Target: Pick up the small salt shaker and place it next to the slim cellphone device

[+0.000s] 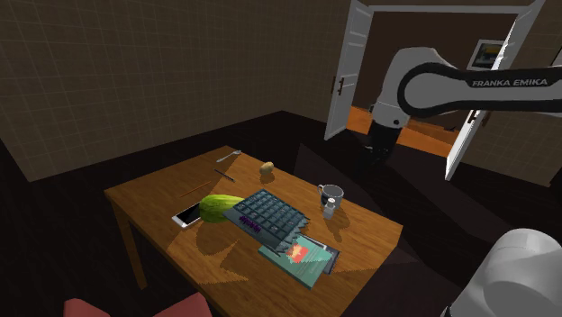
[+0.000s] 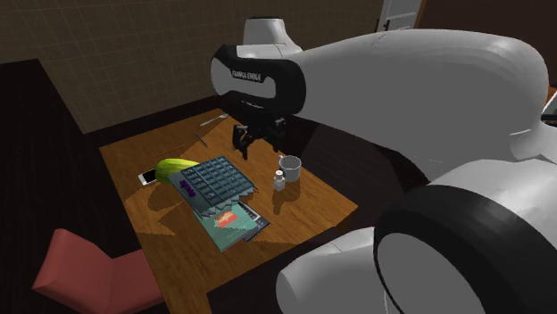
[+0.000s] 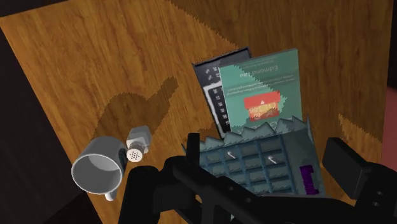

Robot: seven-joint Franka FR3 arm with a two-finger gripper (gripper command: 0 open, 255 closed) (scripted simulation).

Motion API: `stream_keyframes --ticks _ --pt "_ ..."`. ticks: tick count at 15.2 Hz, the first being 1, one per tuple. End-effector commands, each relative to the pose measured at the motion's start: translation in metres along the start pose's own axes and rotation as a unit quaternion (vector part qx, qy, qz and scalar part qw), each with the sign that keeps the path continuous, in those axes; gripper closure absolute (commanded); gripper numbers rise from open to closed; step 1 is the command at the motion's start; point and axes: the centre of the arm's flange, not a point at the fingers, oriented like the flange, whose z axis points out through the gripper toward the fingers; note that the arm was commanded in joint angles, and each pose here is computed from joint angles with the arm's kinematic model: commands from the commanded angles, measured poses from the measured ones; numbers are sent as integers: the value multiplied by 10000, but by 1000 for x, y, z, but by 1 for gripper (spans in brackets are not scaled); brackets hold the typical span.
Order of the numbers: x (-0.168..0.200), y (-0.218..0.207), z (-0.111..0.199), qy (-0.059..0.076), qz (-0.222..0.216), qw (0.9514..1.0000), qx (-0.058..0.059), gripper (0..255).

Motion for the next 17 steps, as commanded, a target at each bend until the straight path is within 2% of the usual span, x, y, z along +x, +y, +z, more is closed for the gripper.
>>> stream_keyframes --ticks 1,17 --pt "13 12 21 -2 -6 10000 -24 0" --pt "121 108 173 -75 -33 9998 -196 0"
